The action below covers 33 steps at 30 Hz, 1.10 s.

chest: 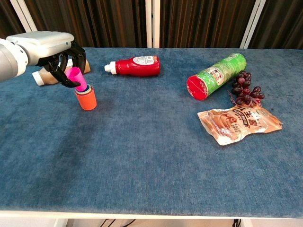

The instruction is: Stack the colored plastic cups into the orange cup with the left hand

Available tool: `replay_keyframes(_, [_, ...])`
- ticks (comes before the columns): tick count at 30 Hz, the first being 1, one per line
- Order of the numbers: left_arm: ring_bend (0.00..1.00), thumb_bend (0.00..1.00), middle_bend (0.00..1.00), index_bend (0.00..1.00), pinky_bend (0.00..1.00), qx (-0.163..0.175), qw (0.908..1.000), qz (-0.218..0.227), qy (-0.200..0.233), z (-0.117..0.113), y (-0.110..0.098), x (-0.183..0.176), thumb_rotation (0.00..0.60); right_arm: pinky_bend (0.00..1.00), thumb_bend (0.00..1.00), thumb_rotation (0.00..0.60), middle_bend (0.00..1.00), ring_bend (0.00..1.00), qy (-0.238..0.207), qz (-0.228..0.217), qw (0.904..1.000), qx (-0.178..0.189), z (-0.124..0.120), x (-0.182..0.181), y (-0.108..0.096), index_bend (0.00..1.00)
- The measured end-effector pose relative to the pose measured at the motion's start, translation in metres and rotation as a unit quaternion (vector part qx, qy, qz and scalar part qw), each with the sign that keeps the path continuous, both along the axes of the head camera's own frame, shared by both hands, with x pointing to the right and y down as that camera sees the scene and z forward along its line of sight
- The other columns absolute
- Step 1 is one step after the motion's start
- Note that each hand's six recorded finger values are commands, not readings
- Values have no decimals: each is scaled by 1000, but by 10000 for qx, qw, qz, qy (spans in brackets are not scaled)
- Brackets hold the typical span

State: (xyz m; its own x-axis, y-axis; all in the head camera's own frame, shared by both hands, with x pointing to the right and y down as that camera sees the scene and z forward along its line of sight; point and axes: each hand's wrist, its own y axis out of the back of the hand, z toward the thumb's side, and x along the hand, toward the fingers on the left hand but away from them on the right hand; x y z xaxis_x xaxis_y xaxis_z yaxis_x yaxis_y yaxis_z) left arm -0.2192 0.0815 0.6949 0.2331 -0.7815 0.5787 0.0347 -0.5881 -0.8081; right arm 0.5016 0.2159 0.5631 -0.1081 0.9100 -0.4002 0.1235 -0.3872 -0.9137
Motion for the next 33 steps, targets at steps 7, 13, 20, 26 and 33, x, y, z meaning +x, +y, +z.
replay_keyframes(7, [404,220,321,206,468,-107,9998,80,-111,3,4,-2,600,0,283,600,0,0,-5,-18,10000,-16,1,-1,0,0])
replay_keyframes(13, [85,157,75,23,226,45,9999,105,33,-4,2,1,600,0,283,600,0,0,-13,-58,10000,6,0,-4,1,0])
replay_keyframes(20, [0,136,39,23,94,950,9950,31,317,-45,1,-14,600,0,282,600,0,0,-12,-161,9999,-41,2,-9,1,0])
replay_keyframes(26, [0,131,28,23,47,1511,9885,-7,60,-79,51,-82,600,0,266,600,0,0,197,-600,9980,1,5,-20,1,0])
replay_keyframes(33, [0,131,20,22,28,1248,9916,-319,-144,-100,125,-159,600,0,256,600,0,0,284,-884,9957,35,12,-33,4,0])
